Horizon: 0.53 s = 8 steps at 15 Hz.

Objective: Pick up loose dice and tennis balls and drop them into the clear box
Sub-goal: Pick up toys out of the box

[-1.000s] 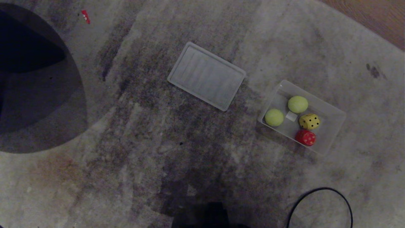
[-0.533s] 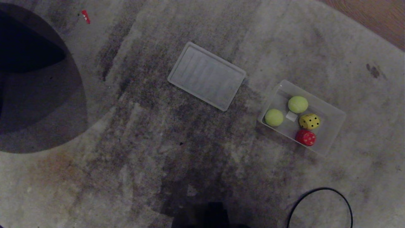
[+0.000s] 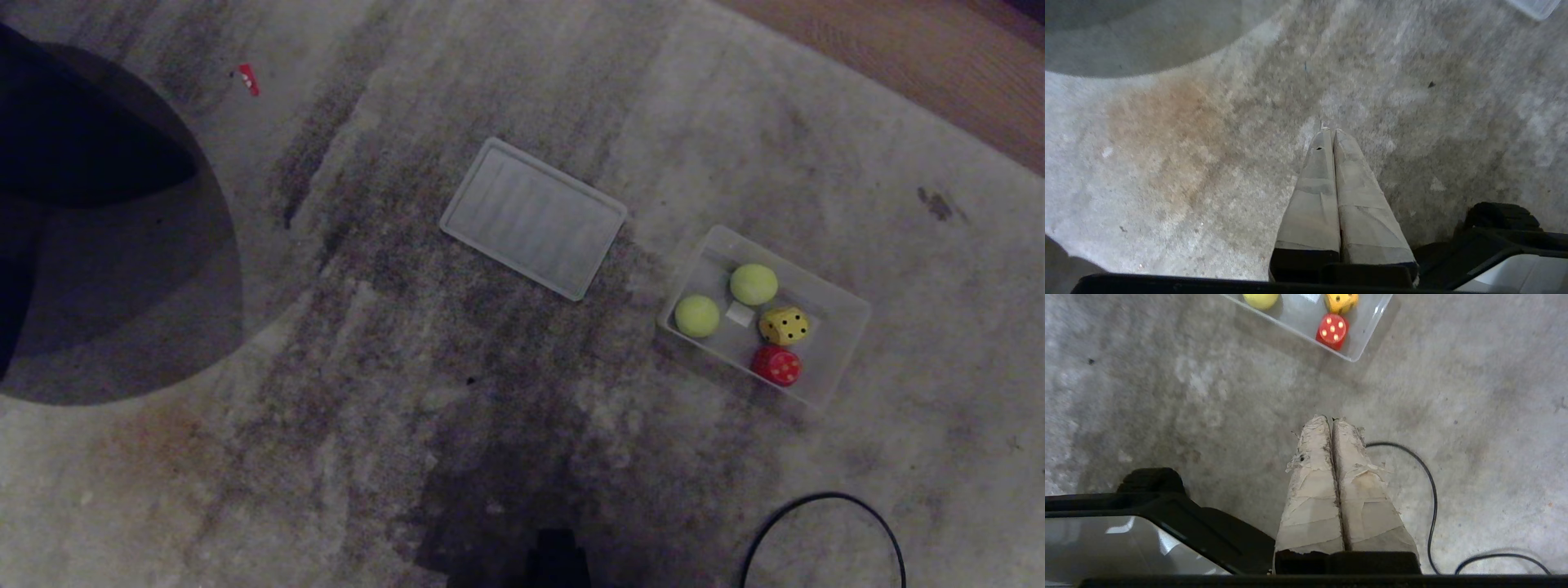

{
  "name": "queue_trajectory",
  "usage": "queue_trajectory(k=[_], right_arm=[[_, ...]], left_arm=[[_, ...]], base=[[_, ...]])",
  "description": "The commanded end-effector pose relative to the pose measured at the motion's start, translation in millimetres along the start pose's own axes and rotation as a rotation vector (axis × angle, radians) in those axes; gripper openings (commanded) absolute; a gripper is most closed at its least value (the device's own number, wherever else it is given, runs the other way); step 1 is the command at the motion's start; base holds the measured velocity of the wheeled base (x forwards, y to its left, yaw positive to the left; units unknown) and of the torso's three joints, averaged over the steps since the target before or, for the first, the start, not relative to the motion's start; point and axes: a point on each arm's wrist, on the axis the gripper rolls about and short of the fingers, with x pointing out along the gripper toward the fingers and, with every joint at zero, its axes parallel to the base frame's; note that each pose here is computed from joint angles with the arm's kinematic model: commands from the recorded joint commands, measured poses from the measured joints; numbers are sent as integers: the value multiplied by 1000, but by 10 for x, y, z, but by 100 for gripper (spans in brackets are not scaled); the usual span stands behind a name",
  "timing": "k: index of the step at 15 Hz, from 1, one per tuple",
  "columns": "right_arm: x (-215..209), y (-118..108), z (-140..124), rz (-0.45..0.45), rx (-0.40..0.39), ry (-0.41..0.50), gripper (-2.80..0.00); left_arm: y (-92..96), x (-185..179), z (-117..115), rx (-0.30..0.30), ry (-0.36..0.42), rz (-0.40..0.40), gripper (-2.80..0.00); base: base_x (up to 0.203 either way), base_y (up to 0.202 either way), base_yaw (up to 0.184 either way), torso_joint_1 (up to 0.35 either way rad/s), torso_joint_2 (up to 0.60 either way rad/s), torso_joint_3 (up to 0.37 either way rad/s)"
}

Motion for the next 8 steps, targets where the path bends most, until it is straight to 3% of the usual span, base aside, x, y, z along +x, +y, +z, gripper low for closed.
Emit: queue_trajectory(k=[1, 8], right_arm=[[2, 0, 0, 0, 5, 3, -280], [2, 0, 0, 1, 6, 3, -280]], left_arm=[[0, 2, -4, 1, 2, 2, -280], [0, 2, -2, -2, 1, 2, -280]], base=[[0, 0, 0, 2, 2, 203], [0, 0, 0, 1, 2, 200]])
